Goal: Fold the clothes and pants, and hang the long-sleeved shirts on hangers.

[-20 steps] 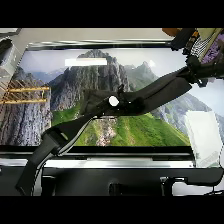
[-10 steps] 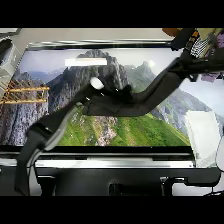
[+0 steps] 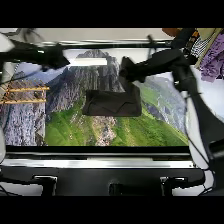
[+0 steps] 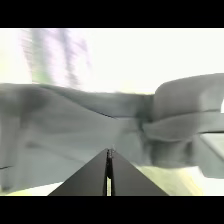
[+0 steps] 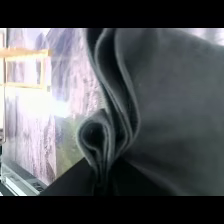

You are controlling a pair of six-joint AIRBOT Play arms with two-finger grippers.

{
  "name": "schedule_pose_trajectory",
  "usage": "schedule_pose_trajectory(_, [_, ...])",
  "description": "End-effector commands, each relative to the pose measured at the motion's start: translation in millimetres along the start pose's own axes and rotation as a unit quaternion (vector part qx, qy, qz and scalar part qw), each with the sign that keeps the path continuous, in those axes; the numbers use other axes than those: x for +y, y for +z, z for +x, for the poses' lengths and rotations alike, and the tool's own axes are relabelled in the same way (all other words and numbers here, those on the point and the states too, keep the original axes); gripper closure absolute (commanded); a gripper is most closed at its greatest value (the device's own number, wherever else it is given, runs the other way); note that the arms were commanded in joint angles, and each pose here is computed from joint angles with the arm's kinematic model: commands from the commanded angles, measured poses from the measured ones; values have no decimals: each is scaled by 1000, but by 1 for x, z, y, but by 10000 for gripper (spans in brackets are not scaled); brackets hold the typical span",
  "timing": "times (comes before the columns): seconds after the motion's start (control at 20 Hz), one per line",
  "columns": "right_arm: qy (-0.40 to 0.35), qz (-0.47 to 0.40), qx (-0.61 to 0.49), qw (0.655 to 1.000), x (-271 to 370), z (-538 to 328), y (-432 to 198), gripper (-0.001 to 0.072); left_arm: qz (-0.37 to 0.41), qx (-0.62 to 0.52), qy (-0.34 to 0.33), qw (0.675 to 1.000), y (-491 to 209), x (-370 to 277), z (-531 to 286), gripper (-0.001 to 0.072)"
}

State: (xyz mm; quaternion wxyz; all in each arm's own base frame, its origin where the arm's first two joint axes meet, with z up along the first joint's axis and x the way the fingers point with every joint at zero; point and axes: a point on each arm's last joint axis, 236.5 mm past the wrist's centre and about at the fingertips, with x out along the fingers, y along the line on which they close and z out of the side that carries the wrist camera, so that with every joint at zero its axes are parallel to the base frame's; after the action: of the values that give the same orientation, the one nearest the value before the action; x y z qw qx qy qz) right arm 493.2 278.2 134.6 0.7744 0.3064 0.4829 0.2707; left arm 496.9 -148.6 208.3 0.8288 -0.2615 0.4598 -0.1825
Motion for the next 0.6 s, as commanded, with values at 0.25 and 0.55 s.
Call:
schedule_pose_trajectory(0.25, [-5,28,27,999,-12,130,-51,675,-34,-46,66,996,22,72,-80,689])
schedule_pose_trajectory(0.55, [-17,60,42,997,-38,158,-64,675,-38,-31,68,996,15,78,-71,689])
